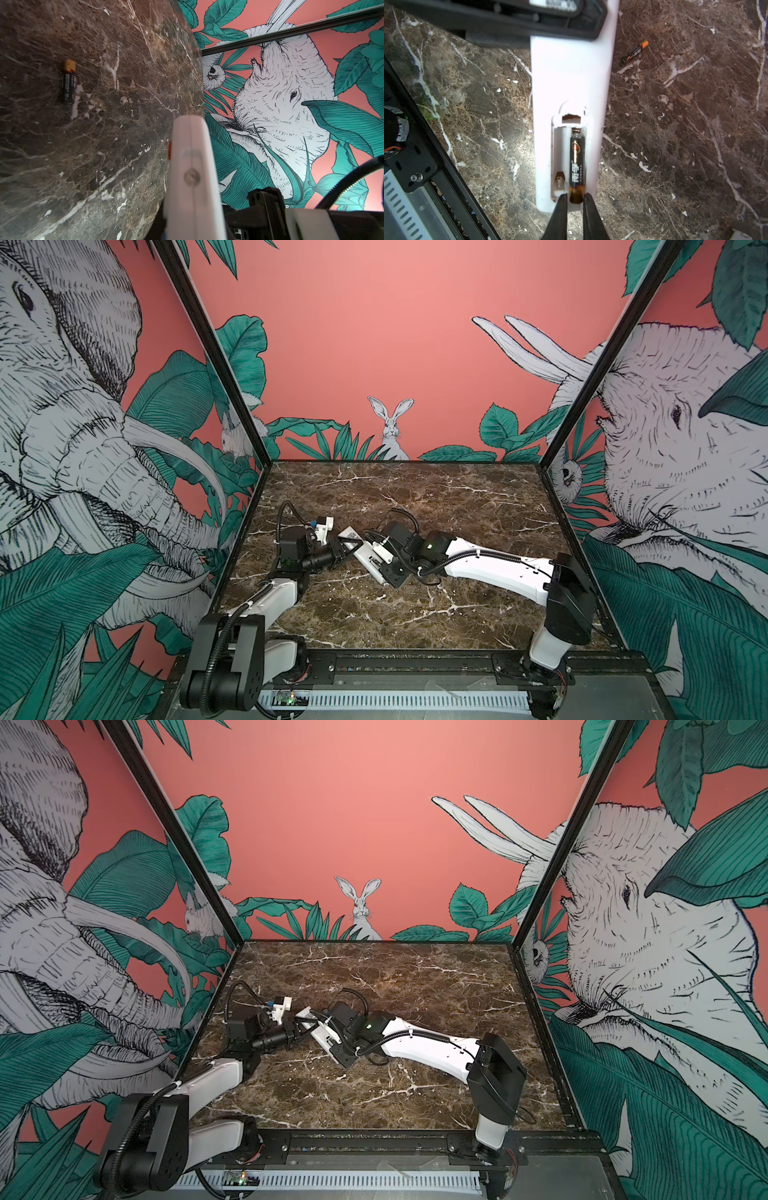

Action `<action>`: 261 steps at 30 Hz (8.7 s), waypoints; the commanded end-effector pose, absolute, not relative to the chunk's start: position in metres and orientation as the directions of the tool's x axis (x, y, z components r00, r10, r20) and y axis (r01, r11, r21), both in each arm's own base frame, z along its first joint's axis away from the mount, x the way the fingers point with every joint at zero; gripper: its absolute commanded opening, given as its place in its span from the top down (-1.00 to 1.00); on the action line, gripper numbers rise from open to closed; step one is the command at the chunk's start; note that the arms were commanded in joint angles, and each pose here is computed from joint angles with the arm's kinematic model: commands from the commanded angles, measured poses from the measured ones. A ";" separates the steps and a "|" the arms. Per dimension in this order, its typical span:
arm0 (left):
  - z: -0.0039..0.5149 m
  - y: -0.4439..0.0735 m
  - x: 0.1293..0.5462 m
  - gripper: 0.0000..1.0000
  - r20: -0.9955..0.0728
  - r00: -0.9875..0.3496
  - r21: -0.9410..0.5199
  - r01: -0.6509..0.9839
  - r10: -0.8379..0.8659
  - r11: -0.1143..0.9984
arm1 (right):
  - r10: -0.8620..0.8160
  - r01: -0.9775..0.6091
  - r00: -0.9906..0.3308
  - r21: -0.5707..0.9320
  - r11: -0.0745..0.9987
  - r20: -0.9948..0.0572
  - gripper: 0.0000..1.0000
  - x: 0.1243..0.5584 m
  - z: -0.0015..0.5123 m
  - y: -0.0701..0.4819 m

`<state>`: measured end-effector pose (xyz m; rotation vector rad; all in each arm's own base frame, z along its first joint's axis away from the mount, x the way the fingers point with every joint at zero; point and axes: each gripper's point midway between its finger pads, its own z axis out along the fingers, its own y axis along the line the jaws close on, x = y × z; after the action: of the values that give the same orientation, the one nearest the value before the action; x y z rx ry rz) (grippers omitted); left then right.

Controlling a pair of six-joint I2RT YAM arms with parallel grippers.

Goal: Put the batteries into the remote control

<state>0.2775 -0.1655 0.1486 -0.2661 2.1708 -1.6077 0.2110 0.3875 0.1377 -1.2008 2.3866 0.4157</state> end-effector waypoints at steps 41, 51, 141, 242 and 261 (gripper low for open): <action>0.168 -0.166 0.277 1.00 -0.269 -0.883 -0.944 0.162 -0.384 0.288 | -0.698 -0.798 -0.552 0.044 0.602 -0.456 0.80 0.226 0.131 0.401; 0.168 -0.166 0.277 1.00 -0.268 -0.884 -0.945 0.163 -0.384 0.284 | -0.699 -0.802 -0.547 0.051 0.595 -0.460 0.82 0.230 0.130 0.411; 0.193 -0.207 0.243 1.00 -0.514 -0.834 -0.827 0.419 -0.202 0.375 | -0.557 -0.788 -0.573 0.217 0.577 -0.602 0.22 0.217 0.171 0.361; 0.227 -0.186 0.246 1.00 -0.429 -0.855 -0.872 0.307 -0.293 0.382 | -0.024 -0.856 -0.338 0.297 0.423 -0.941 0.82 0.239 0.262 0.382; 0.257 -0.195 0.233 1.00 -0.365 -0.881 -0.926 0.311 -0.300 0.213 | -0.019 -0.933 -0.217 0.201 0.300 -0.976 0.82 0.196 0.269 0.399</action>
<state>0.2389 -0.1902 0.2390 -0.0494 2.0740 -1.6475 0.1959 0.3970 0.2507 -0.9095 1.6280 1.1112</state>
